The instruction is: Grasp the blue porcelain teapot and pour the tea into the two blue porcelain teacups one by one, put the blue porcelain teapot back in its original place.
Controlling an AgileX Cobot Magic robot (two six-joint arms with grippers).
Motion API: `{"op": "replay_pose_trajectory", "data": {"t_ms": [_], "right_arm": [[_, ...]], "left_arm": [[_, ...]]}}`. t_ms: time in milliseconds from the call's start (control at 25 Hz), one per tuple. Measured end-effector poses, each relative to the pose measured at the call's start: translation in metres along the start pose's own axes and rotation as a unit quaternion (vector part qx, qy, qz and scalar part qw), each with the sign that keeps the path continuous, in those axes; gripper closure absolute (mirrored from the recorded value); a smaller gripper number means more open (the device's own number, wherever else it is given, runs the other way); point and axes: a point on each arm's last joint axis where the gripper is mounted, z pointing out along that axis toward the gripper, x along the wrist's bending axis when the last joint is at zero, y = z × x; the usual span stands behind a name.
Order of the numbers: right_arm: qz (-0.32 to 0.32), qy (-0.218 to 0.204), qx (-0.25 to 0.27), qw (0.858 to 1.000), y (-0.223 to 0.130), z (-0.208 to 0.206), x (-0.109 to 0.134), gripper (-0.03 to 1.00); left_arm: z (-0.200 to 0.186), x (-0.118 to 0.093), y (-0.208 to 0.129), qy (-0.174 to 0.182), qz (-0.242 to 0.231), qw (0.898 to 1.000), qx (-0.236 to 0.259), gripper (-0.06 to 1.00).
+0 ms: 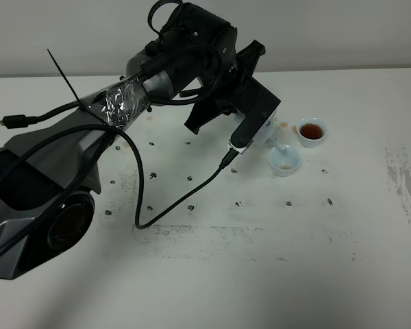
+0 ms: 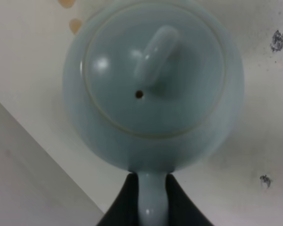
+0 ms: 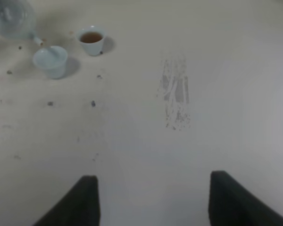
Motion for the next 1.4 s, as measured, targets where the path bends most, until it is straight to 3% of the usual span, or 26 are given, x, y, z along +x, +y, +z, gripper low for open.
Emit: {"op": "replay_pose_trajectory", "data": {"t_ms": [1400], "right_arm": [[0.0, 0.0, 0.0, 1.0, 0.0, 0.0, 0.0, 0.48]], "left_arm": [[-0.003, 0.005, 0.01, 0.007, 0.024, 0.999, 0.035, 0.94]]}}
